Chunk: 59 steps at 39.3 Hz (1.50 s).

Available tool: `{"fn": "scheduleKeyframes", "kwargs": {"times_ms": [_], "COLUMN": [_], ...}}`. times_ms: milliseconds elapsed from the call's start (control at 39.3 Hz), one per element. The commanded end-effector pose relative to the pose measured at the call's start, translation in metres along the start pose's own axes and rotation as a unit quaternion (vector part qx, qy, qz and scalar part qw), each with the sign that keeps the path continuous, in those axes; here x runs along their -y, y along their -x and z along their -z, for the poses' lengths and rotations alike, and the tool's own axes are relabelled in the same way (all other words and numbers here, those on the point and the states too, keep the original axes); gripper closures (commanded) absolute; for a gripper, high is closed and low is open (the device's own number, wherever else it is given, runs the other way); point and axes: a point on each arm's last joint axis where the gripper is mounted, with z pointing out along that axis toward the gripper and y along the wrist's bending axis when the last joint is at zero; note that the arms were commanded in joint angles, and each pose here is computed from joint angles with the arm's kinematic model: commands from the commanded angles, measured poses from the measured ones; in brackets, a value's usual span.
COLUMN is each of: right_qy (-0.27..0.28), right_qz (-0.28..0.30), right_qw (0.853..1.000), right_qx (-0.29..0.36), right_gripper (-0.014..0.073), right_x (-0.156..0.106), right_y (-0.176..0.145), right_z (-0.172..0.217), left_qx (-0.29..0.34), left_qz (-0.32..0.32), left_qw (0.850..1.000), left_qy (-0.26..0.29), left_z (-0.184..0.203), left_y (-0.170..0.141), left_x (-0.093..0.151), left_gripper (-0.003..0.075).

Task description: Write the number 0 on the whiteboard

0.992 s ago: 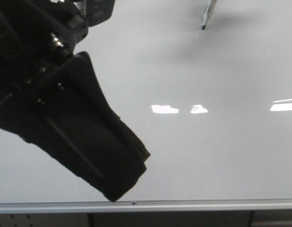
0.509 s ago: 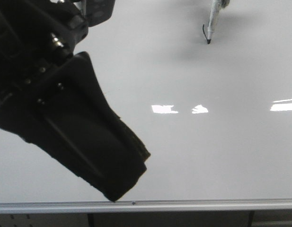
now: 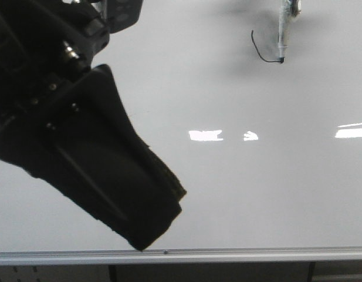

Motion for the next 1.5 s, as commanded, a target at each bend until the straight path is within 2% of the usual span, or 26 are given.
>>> {"fn": "scheduleKeyframes", "kwargs": {"times_ms": [0,305,509,916,1221,1476], "right_qy": [-0.030,-0.060,-0.065,-0.046,-0.034,-0.012], "right_qz": [0.002,-0.013,-0.014,-0.039,-0.038,-0.030], "right_qw": [0.997,0.992,0.988,0.976,0.971,0.973], "right_qx": [0.068,0.108,0.139,0.208,0.233,0.227], "right_gripper": [0.0661,0.0661,0.0661,0.0661,0.0661,0.0661], "right_x": [0.015,0.037,0.039,0.035,0.026,0.009], "right_y": [0.017,0.021,0.027,0.039,0.044,0.046], "right_z": [0.029,0.045,0.050,0.053,0.055,0.045], "left_qx": [0.035,0.035,0.035,0.035,0.035,0.035], "left_qz": [-0.014,-0.014,-0.014,-0.014,-0.014,-0.014], "left_qw": [0.999,0.999,0.999,0.999,0.999,0.999], "left_qy": [-0.017,-0.017,-0.017,-0.017,-0.017,-0.017], "left_z": [0.010,0.010,0.010,0.010,0.010,0.010], "left_y": [0.011,0.011,0.011,0.011,0.011,0.011], "left_x": [0.015,0.015,0.015,0.015,0.015,0.015], "left_gripper": [0.0740,0.0740,0.0740,0.0740,0.0740,0.0740]}}
